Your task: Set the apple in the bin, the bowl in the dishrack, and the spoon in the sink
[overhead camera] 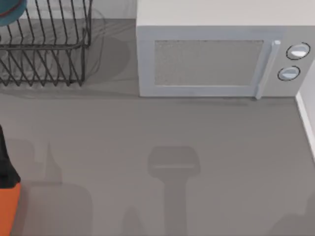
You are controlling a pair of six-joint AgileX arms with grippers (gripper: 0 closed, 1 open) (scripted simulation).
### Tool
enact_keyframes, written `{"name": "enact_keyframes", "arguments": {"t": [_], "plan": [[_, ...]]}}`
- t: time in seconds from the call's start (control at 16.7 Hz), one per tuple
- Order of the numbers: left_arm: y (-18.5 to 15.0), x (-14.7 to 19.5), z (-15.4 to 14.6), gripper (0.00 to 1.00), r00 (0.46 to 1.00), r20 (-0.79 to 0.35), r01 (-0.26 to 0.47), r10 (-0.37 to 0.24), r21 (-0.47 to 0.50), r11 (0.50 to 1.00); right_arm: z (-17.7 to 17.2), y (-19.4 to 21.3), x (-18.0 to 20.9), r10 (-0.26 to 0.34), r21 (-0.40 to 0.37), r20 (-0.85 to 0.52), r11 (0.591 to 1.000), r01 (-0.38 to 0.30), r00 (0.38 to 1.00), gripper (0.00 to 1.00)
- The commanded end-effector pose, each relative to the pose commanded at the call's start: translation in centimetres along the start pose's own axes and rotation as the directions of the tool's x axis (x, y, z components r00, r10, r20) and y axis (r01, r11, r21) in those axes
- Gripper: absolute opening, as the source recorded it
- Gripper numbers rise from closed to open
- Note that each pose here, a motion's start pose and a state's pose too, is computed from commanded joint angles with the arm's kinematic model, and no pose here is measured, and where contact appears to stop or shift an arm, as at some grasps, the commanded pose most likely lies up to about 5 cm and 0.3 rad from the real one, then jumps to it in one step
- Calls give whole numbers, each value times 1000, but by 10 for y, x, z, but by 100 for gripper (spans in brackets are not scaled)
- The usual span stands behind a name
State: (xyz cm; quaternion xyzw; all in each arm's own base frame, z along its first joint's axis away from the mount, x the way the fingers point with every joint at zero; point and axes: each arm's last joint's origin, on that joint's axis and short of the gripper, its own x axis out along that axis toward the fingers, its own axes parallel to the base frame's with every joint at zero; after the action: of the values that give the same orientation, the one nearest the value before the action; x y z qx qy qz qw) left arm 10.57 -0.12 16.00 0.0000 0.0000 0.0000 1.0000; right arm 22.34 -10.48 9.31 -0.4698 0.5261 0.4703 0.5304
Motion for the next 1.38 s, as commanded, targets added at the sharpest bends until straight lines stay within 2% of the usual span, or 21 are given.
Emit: {"name": "enact_keyframes", "arguments": {"t": [0.18,0.96,1.38], "plan": [[0,0,0,100,1000,0,0,0,0,1000,0,0,0,0,0,0,1000,0,1000,100],[0,0,0,100,1000,0,0,0,0,1000,0,0,0,0,0,0,1000,0,1000,2],[0,0,0,100,1000,0,0,0,0,1000,0,0,0,0,0,0,1000,0,1000,0]]}}
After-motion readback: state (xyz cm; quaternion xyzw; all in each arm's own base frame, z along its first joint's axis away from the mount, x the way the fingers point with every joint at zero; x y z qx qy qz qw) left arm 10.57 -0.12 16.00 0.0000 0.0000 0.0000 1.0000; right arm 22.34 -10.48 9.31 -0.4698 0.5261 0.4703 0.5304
